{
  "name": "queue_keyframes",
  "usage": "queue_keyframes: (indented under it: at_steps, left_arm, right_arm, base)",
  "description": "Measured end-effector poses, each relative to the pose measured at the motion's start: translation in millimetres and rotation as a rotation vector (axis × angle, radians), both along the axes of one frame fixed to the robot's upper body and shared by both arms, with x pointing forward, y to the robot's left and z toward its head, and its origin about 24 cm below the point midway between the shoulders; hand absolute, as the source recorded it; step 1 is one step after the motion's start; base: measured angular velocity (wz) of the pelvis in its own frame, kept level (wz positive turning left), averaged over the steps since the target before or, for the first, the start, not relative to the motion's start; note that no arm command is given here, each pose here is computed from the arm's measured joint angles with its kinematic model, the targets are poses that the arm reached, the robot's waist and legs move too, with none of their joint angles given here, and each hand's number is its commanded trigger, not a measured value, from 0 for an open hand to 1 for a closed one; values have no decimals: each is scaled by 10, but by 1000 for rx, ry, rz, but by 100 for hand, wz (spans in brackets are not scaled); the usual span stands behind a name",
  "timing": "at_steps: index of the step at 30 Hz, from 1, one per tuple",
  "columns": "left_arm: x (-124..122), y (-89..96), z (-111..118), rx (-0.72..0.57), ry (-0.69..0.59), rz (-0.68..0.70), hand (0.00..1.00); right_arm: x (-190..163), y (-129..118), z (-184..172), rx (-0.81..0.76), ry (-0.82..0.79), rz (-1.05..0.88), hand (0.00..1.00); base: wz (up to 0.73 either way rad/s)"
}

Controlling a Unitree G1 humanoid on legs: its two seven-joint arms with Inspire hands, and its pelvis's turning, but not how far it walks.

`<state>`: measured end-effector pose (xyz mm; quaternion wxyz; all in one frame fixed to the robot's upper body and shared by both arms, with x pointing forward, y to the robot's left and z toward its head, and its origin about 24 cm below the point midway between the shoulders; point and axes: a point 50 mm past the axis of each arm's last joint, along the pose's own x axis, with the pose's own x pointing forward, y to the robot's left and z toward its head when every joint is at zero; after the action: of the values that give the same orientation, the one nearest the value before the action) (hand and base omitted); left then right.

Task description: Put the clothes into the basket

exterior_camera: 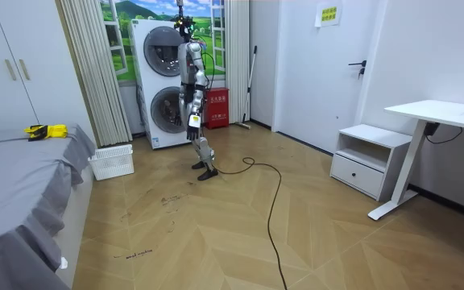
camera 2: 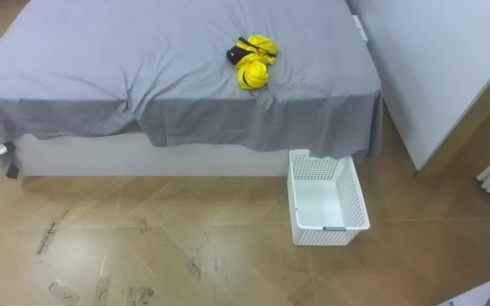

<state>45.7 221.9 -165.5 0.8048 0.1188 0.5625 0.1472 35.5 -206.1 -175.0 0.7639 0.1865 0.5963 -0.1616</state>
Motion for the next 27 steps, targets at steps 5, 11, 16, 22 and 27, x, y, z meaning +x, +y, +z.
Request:
queue_keyframes:
  at_steps: [5, 11, 16, 22, 27]
  left_arm:
    - [-3, 0, 0, 0, 1, 0, 0]
    - [-3, 1, 0, 2, 1, -1, 0]
    - [-3, -2, -1, -5, 1, -3, 0]
    - [-5, -3, -2, -10, 1, -3, 0]
    - [-4, -3, -2, -14, 1, -4, 0]
  right_arm:
    - [-10, 2, -1, 1, 5, 7, 0]
    - [-18, 2, -2, 2, 10, 8, 0]
    - [-20, 3, -1, 12, 4, -4, 0]
    - [-15, 7, 0, 27, -6, -1, 0]
    - [0, 9, 1, 22, -7, 34, 0]
  base:
    - [0]
    - [0]
    - [0]
    - [0]
    - [0]
